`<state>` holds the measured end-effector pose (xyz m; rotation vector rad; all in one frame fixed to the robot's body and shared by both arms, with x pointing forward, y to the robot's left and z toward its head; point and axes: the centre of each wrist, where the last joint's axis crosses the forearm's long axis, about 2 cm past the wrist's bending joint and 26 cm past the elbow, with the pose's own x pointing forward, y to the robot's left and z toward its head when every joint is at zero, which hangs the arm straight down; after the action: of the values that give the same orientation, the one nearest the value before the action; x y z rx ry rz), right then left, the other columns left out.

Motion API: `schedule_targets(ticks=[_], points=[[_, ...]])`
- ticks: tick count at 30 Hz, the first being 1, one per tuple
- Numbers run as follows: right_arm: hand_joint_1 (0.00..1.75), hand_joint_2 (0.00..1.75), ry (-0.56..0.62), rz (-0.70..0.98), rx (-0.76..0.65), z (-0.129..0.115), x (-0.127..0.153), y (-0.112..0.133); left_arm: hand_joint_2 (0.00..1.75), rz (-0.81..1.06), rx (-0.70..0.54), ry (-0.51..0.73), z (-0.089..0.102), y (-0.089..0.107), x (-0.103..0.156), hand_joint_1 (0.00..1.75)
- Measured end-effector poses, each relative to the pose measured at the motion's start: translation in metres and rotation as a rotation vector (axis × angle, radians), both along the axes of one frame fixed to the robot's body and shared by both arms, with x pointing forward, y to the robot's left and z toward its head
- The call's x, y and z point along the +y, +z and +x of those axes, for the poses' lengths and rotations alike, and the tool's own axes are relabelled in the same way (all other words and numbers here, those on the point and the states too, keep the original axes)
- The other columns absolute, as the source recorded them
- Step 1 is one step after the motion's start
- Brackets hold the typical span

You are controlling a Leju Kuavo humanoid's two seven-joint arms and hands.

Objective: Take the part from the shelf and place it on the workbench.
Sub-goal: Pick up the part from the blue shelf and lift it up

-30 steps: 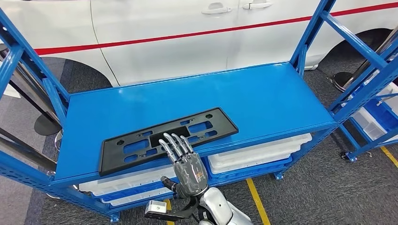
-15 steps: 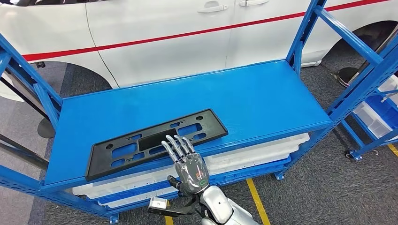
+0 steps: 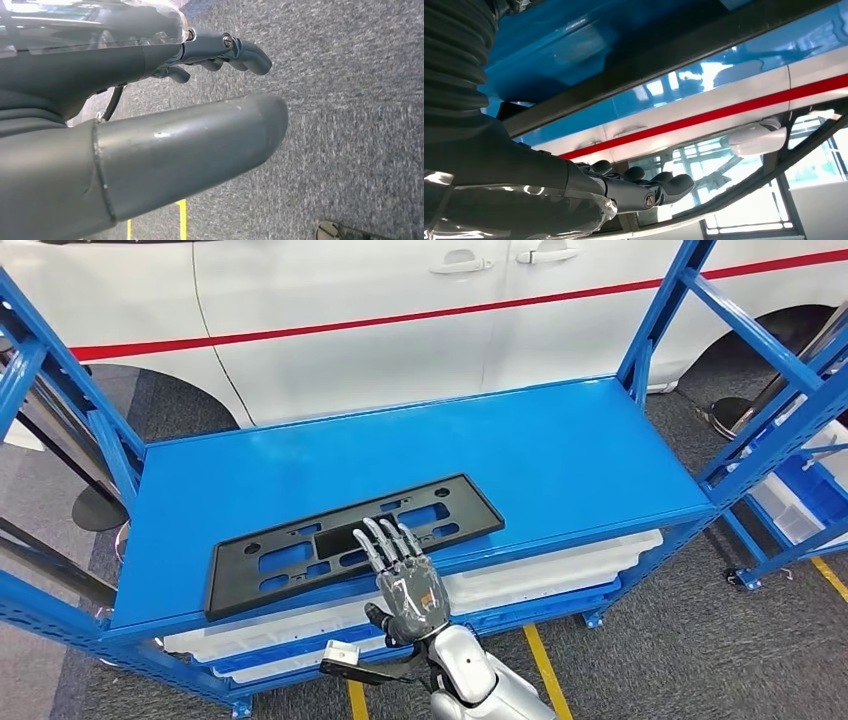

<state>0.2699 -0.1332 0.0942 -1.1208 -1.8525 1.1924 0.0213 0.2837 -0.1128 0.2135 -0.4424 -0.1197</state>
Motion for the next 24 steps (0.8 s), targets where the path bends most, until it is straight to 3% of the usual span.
schedule_targets(ticks=[24], points=[[0.0, 1.75, -0.005, 0.015, 0.031, -0.0013, 0.0039, -0.0021, 0.0, -0.005, 0.0, -0.019, -0.0011, -0.0001, -0.0004, 0.0]])
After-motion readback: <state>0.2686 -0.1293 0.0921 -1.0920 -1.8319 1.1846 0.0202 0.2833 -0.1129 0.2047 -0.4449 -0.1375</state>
